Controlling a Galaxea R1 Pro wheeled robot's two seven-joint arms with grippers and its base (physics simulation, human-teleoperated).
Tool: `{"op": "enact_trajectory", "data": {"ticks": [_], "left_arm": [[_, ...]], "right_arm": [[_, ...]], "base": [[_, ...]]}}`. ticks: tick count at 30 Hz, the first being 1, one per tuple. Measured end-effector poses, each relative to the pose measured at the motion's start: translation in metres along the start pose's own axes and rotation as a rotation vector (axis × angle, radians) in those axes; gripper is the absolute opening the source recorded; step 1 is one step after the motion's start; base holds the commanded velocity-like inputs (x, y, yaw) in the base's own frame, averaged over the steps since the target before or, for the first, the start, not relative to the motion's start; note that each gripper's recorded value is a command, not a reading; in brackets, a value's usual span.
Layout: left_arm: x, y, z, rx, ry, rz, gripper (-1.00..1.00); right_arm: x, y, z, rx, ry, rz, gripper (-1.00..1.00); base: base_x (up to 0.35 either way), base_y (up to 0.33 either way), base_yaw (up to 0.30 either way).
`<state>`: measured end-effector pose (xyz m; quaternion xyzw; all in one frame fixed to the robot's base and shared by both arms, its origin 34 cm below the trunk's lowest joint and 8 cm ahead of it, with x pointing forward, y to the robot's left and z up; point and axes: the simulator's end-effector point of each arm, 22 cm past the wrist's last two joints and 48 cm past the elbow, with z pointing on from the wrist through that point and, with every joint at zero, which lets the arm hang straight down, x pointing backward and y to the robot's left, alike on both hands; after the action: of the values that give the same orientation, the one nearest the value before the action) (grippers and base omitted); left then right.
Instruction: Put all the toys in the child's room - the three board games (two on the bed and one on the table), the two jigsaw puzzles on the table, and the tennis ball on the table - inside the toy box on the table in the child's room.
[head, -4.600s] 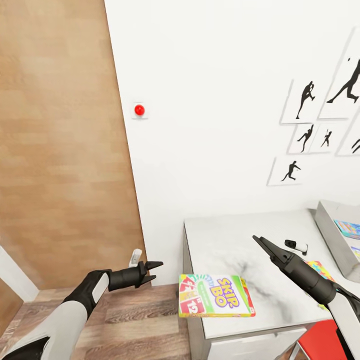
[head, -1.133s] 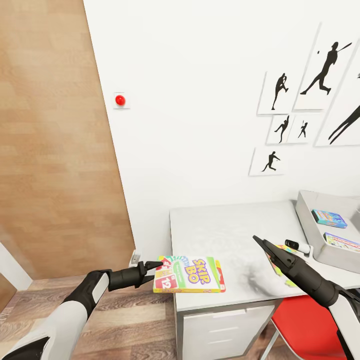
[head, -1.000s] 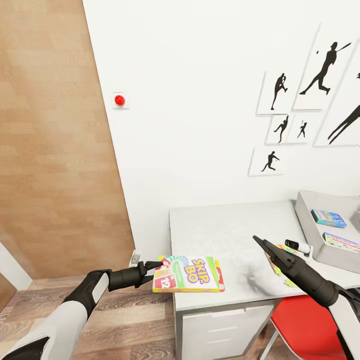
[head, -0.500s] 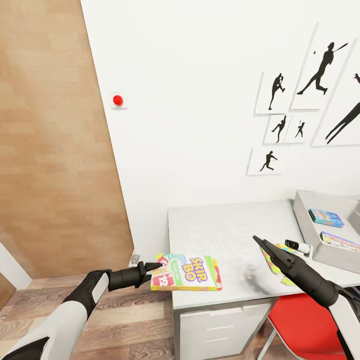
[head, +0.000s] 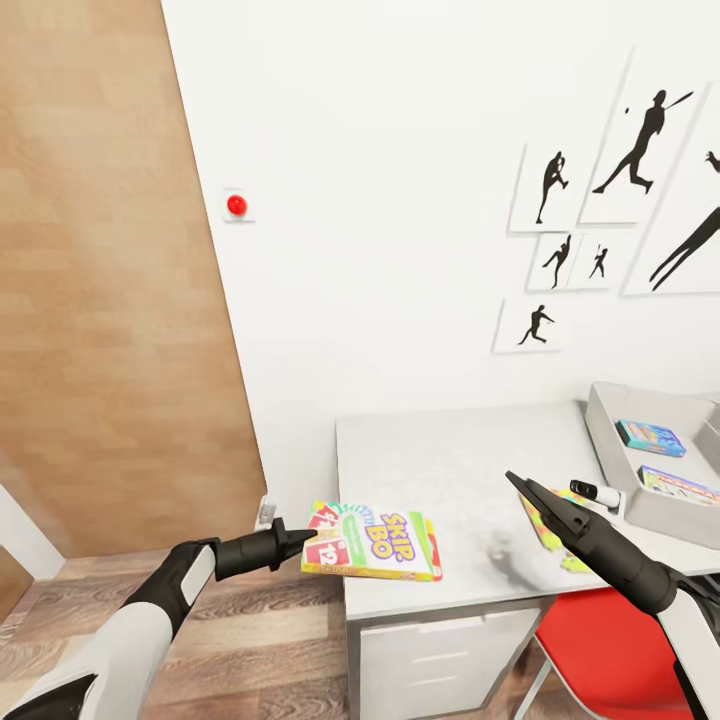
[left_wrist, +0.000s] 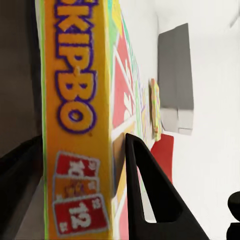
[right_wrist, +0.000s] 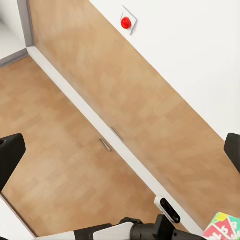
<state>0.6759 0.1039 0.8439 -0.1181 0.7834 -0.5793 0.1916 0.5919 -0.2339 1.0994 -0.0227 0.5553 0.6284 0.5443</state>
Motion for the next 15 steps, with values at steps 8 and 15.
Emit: {"op": "enact_trajectory", "data": {"ticks": [8, 15], "left_arm": [[-0.002, -0.007, -0.004, 0.013, 0.001, -0.005, -1.0], [-0.021, -0.047, -0.018, 0.087, 0.013, 0.005, -1.0]], "right_arm": [[-0.002, 0.003, 0.001, 0.001, 0.0, 0.0, 1.0], [-0.006, 0.007, 0.002, 0.001, 0.0, 0.0, 1.0]], "base": [[0.0, 0.0, 0.0], [0.0, 0.0, 0.0]]}}
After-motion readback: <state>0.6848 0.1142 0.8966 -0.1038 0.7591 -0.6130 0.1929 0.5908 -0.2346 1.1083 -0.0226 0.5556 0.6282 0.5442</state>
